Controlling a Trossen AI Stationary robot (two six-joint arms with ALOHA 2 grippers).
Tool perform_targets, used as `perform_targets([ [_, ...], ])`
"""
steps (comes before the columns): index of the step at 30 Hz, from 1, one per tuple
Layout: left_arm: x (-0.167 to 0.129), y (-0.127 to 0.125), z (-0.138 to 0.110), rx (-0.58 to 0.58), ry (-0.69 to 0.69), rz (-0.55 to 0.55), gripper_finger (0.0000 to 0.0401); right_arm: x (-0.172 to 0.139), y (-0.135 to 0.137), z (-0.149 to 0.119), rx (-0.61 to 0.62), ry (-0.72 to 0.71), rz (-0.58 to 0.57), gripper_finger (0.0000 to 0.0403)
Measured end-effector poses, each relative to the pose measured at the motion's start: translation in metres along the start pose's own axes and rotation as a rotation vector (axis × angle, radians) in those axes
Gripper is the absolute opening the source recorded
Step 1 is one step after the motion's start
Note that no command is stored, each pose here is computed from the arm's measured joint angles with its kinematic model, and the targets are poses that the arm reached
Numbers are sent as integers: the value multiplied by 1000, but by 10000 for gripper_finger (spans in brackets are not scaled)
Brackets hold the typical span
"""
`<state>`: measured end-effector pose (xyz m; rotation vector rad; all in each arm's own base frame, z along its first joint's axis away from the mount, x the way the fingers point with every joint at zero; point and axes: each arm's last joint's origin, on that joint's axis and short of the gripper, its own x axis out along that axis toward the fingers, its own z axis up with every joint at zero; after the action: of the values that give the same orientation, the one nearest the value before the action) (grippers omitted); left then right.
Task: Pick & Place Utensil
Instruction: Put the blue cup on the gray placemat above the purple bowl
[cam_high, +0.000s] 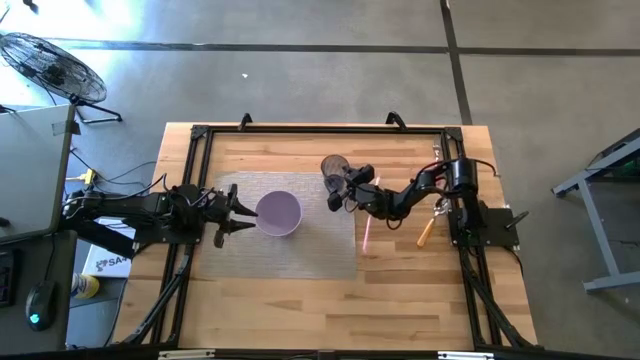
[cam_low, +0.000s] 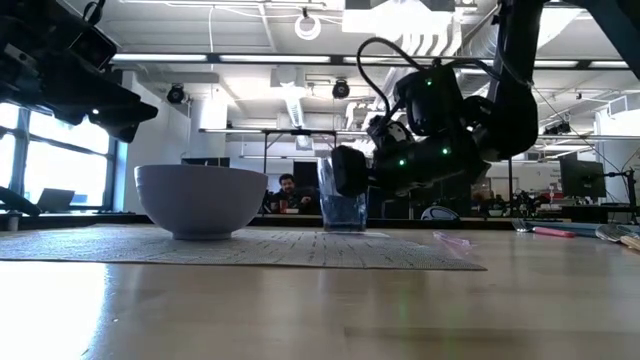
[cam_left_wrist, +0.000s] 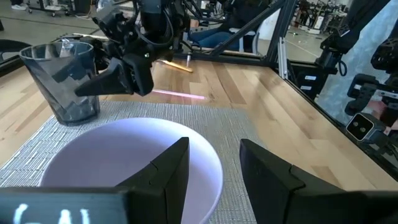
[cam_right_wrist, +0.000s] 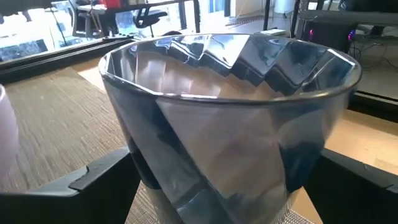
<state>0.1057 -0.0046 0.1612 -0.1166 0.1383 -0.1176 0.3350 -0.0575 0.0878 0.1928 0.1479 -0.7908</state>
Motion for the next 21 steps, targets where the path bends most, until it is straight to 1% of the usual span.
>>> perform_targets([
  [4, 0, 0, 0, 0, 0, 0, 140, 0, 0, 0, 0, 4, 0, 397],
  [9, 0, 0, 0, 0, 0, 0, 140, 0, -1, -4, -17, 33, 8, 398],
  [13, 0, 0, 0, 0, 0, 0, 140, -1, -1, -6, -20, 91, 19, 399],
  [16, 0, 0, 0, 0, 0, 0, 140, -3, -2, -5, -15, 128, 22, 400],
  [21, 0, 0, 0, 0, 0, 0, 140, -9, -2, 1, -44, 189, 15, 399],
])
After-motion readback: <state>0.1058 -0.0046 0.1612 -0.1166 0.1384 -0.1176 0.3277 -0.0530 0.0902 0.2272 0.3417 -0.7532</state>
